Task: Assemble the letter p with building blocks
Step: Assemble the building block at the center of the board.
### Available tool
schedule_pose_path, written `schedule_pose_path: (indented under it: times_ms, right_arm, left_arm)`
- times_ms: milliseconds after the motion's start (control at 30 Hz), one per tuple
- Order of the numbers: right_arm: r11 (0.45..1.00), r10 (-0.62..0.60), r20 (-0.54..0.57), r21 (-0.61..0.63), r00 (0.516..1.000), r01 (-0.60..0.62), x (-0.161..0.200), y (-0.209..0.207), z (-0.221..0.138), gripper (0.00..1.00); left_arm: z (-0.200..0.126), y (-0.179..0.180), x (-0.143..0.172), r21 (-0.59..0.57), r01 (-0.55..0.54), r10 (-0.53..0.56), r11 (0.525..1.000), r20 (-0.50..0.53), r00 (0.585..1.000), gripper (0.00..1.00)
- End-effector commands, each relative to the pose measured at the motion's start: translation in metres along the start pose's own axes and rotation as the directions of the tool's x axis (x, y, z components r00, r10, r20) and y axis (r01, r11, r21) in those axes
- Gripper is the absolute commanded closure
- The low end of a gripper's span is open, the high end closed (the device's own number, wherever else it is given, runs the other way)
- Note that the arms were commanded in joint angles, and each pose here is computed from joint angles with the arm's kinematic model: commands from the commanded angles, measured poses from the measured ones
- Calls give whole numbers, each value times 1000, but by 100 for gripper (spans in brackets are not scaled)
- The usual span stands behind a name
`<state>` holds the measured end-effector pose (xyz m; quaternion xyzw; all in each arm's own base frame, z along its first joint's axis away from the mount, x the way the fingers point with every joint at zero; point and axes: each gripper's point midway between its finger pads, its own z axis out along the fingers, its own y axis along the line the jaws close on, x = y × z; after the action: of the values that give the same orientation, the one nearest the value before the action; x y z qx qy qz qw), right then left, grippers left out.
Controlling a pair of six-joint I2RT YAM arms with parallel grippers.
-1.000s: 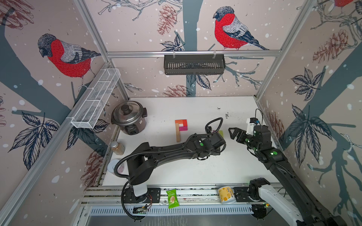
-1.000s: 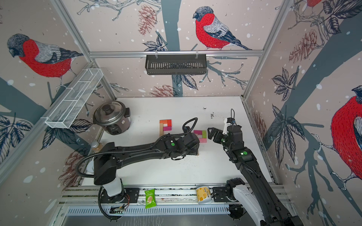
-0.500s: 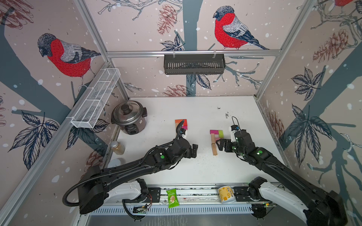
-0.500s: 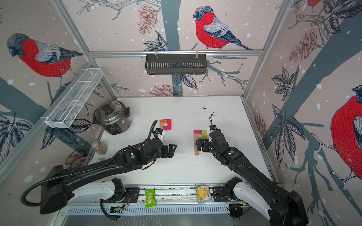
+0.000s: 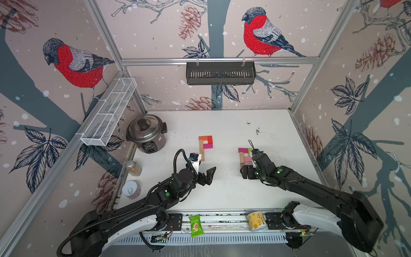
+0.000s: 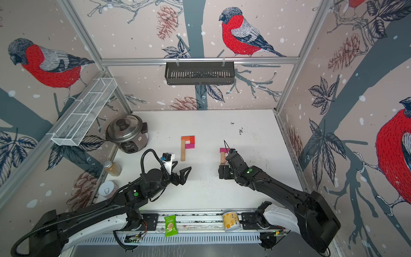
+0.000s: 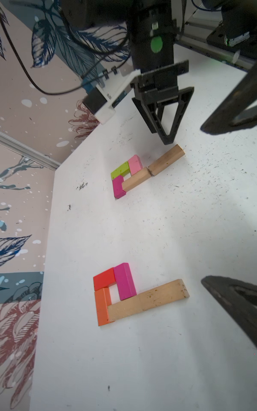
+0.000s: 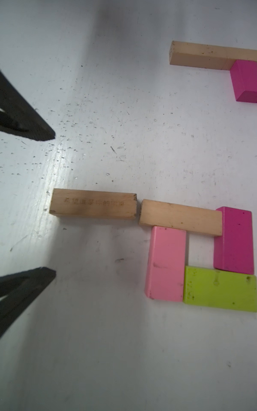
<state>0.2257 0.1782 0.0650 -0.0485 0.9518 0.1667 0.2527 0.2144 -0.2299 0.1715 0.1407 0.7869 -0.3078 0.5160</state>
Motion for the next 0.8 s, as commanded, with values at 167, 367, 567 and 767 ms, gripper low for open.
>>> schedule_pose_path:
  times_ms: [167, 367, 567, 767]
  right_arm:
    - [1000, -2, -25, 25, 1000, 2, 5, 0, 17, 19]
    - [999, -11, -52, 52, 999, 13, 10, -1, 30, 28]
    - [996, -25, -63, 88, 998, 31, 13, -3, 37, 36]
    - [995, -30, -74, 90, 997, 37, 15, -1, 40, 47]
  left_arm:
    - [-3, -12, -13, 63, -43, 38, 997, 66, 997, 3]
    - [-4, -12, -12, 69, -48, 44, 996, 62, 997, 3]
    - [-2, -12, -9, 71, -46, 42, 996, 55, 998, 3]
    - [-1, -12, -7, 68, -46, 43, 997, 47, 998, 3]
